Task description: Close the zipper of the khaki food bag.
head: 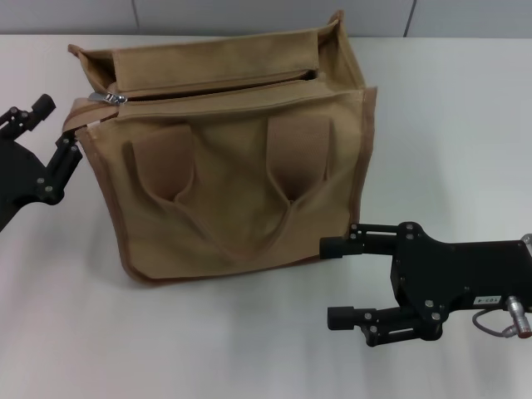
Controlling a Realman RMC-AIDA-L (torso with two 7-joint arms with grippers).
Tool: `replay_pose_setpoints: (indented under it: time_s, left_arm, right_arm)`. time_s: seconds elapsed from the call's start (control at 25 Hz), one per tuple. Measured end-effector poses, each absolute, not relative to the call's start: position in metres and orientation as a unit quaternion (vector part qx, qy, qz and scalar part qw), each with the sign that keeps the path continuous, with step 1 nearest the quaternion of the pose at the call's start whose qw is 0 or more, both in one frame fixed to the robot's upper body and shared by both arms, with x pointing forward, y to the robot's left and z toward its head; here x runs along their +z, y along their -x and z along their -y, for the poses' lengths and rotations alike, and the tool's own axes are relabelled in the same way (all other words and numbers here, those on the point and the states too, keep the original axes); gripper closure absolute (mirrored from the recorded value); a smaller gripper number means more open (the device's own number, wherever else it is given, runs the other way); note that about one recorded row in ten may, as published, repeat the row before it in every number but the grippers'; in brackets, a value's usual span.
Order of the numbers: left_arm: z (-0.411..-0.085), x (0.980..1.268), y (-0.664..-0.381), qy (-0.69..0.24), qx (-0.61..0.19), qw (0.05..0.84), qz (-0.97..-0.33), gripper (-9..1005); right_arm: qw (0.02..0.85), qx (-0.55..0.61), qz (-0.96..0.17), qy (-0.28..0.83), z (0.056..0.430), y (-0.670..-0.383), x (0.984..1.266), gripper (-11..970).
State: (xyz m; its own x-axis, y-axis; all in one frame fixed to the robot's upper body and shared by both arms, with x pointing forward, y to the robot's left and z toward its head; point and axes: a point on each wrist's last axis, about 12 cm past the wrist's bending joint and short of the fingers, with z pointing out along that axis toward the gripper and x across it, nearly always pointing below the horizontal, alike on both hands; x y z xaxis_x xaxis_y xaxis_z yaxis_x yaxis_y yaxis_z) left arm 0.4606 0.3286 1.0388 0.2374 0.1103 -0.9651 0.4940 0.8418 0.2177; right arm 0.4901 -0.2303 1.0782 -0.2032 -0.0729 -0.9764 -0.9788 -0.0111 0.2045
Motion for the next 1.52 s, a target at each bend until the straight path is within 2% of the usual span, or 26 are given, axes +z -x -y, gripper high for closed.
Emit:
replay_pose_setpoints:
  time_s: [0.24,0.44,0.64,0.88,1.12,1.36,1.52]
  left_arm:
    - [-0.326,1.037,-0.462,-0.251,-0.124,0.747,-0.603,682]
    - [-0.322,1.040,-0.463,-0.245,-0.131,0.755,-0.594,794]
    - [-0.318,1.046,-0.460,-0.231,-0.146,0.778,-0.566,906]
    - [-0.315,1.050,-0.460,-0.229,-0.154,0.787,-0.551,976]
    - [-0.314,1.053,-0.463,-0.224,-0.155,0.794,-0.544,976]
    - [-0.313,1.056,-0.463,-0.223,-0.158,0.802,-0.532,976]
    - [-0.314,1.057,-0.464,-0.220,-0.156,0.804,-0.530,976]
  right_arm:
    - [0.428,0.537,-0.557,0.467,0.229,-0.492,1.080,175]
    - [0.444,0.553,-0.547,0.445,0.227,-0.494,1.087,175]
    - [0.462,0.601,-0.531,0.379,0.225,-0.507,1.110,175]
    - [0.405,0.641,-0.552,0.347,0.207,-0.545,1.144,176]
    - [0.329,0.654,-0.606,0.311,0.170,-0.590,1.183,175]
    - [0.269,0.630,-0.669,0.287,0.135,-0.616,1.203,176]
    - [0.246,0.606,-0.703,0.279,0.118,-0.625,1.206,189]
